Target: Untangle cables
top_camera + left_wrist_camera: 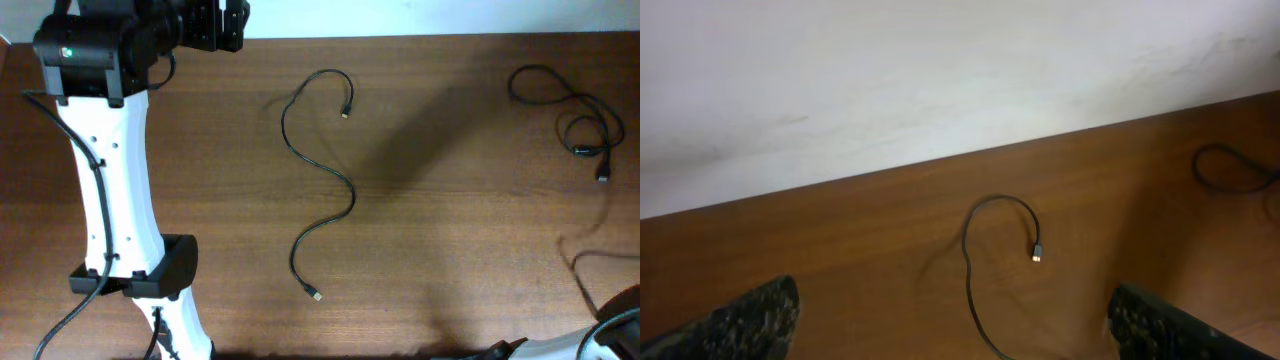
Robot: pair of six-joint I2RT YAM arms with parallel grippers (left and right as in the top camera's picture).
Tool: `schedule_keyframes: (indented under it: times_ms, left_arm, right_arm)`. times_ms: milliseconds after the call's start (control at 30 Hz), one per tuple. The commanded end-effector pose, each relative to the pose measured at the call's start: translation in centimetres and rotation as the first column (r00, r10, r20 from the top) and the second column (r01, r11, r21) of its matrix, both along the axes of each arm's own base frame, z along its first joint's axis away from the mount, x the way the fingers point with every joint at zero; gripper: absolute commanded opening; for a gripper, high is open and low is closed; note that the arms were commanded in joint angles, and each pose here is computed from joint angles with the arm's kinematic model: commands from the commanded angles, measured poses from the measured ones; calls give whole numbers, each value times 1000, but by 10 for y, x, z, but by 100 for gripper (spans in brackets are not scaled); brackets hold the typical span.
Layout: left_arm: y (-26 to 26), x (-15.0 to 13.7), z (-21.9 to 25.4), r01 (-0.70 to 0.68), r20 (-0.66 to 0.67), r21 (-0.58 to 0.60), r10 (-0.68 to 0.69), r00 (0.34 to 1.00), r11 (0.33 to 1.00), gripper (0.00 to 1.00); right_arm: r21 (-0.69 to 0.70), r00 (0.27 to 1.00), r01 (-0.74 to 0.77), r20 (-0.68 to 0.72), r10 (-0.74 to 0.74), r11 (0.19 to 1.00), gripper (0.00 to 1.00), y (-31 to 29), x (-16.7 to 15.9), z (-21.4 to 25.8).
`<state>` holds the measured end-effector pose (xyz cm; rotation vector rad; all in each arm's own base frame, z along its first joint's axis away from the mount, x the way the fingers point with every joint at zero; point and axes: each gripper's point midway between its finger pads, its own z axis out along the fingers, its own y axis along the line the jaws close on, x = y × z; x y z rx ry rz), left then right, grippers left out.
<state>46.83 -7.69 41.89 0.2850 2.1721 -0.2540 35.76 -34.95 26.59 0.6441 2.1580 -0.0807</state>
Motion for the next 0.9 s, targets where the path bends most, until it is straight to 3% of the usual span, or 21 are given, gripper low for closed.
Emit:
schedule_keyframes:
  times_ms: [0,67,167,233,300,400,467,533,600,667,733,867]
  left_arm:
    - [-3,0,3,22,17,8,-22,1000,1000,99]
    - [-5,-1,3,27,17,7,-27,999,1000,99]
    - [-6,-3,0,29,2,9,-29,1000,1000,99]
    - [-5,-2,1,24,4,13,-24,1000,1000,99]
    - [-4,-1,1,20,8,15,-20,1000,1000,99]
    - [-4,-3,-2,20,-4,16,-20,1000,1000,99]
    - [-4,-4,-4,20,-14,17,-20,1000,1000,99]
    - [-4,-4,-3,19,-11,17,-19,1000,1000,99]
    - [-4,0,0,19,7,16,-20,1000,1000,99]
    - [-4,3,0,19,14,15,-20,1000,1000,99]
    - [-5,7,-6,20,1,16,-20,1000,1000,99]
    - [-5,15,-21,20,-36,19,-19,999,1000,99]
  right_arm:
    - [146,998,-68,5,68,987,4,47,17,-33]
    - [355,999,17,-40,-3,935,4,82,22,-64]
    - [431,992,34,-122,21,902,4,112,6,-69]
    - [402,990,8,-133,49,916,4,121,-12,-53]
    - [233,999,18,-49,-7,972,4,93,-10,-19]
    - [24,969,107,220,-109,994,4,41,20,48]
    - [-106,917,93,397,-44,990,4,35,42,102]
    - [-275,815,97,573,82,956,4,48,56,189]
    - [-411,720,153,669,184,899,4,72,58,268]
    - [-469,706,228,684,187,853,4,80,67,296]
    - [-494,755,189,626,197,848,4,80,98,278]
    - [-371,893,62,435,114,927,4,65,130,179]
